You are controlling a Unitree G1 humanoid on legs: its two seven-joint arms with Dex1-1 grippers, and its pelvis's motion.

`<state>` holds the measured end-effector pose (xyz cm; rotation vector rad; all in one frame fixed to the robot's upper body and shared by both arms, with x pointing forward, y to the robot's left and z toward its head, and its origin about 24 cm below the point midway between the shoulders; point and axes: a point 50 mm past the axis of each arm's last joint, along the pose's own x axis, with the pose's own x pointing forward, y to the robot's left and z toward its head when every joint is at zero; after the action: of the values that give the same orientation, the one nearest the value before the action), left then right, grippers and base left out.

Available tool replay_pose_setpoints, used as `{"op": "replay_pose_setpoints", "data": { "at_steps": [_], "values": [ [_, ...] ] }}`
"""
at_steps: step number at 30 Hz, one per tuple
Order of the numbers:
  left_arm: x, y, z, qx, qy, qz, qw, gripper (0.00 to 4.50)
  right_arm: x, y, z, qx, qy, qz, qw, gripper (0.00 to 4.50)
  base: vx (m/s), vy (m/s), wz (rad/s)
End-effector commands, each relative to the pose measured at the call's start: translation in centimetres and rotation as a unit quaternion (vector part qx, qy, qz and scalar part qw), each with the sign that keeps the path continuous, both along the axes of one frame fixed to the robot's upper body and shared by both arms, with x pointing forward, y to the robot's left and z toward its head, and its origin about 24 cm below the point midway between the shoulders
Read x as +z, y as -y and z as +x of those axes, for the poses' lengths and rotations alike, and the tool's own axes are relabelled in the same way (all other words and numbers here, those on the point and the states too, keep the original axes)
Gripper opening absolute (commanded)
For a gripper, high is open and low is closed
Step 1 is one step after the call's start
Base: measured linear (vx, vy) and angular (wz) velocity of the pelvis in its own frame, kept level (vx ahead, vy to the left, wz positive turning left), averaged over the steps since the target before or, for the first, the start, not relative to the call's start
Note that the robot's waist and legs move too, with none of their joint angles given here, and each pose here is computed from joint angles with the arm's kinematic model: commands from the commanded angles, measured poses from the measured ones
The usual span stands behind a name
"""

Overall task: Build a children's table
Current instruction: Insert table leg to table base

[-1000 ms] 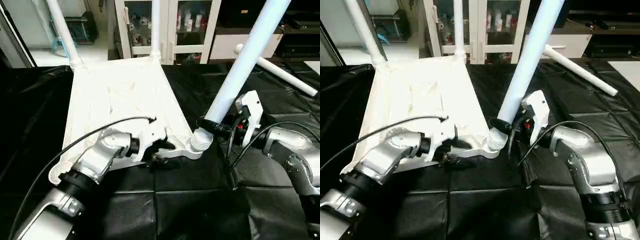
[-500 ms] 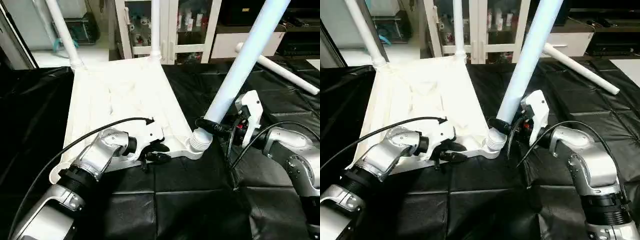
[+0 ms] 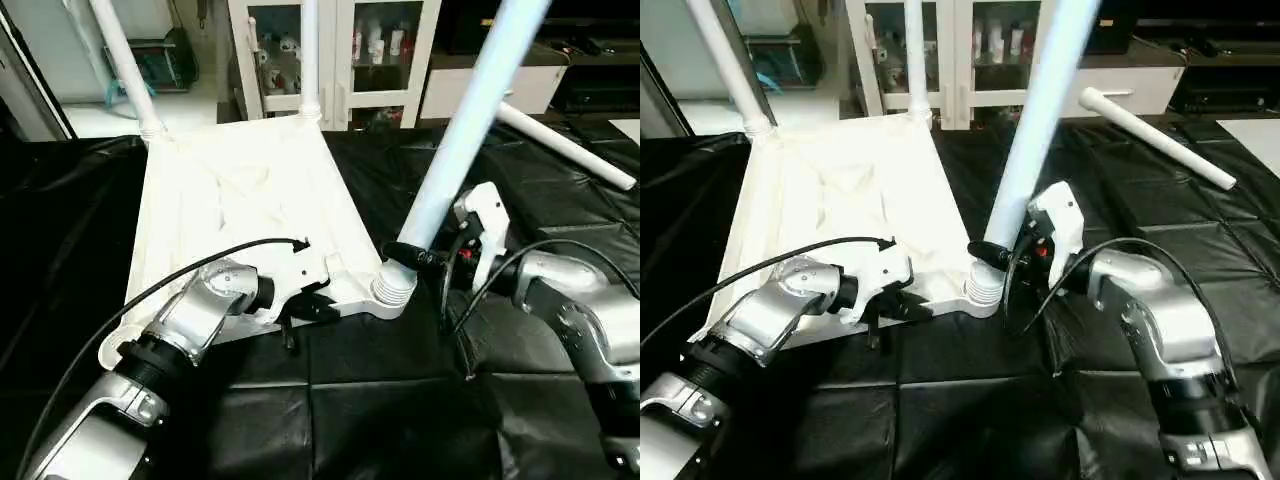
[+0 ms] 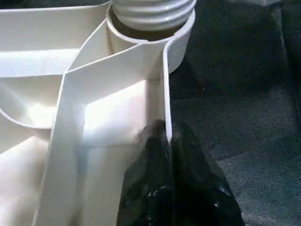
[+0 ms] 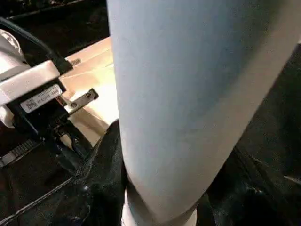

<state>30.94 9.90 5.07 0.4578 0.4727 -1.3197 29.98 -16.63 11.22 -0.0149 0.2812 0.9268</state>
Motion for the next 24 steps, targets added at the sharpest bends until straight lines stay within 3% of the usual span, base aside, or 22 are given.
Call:
{"op": "replay_pose_setpoints", "data": {
  "at_steps": [1,12,24],
  "values": [
    [-0.8,0.0,-0.5,-0.003,-0.013,0.013,1.000,0.07,-0.1,-0.1,0.3,0.004,0.001,-0.008,1.000,1.82,0.000,0.000,0.00],
    [-0.7,0.0,-0.8,-0.012,-0.018,0.016,1.000,0.00,-1.0,-0.7,1.6,0.037,-0.023,-0.033,0.999,1.82,0.000,0.000,0.00],
    [-0.7,-0.2,-1.2,-0.012,-0.025,0.017,0.999,0.00,-2.8,0.7,1.7,-0.022,-0.054,0.023,0.998,1.82,0.000,0.000,0.00]
  ]
}}
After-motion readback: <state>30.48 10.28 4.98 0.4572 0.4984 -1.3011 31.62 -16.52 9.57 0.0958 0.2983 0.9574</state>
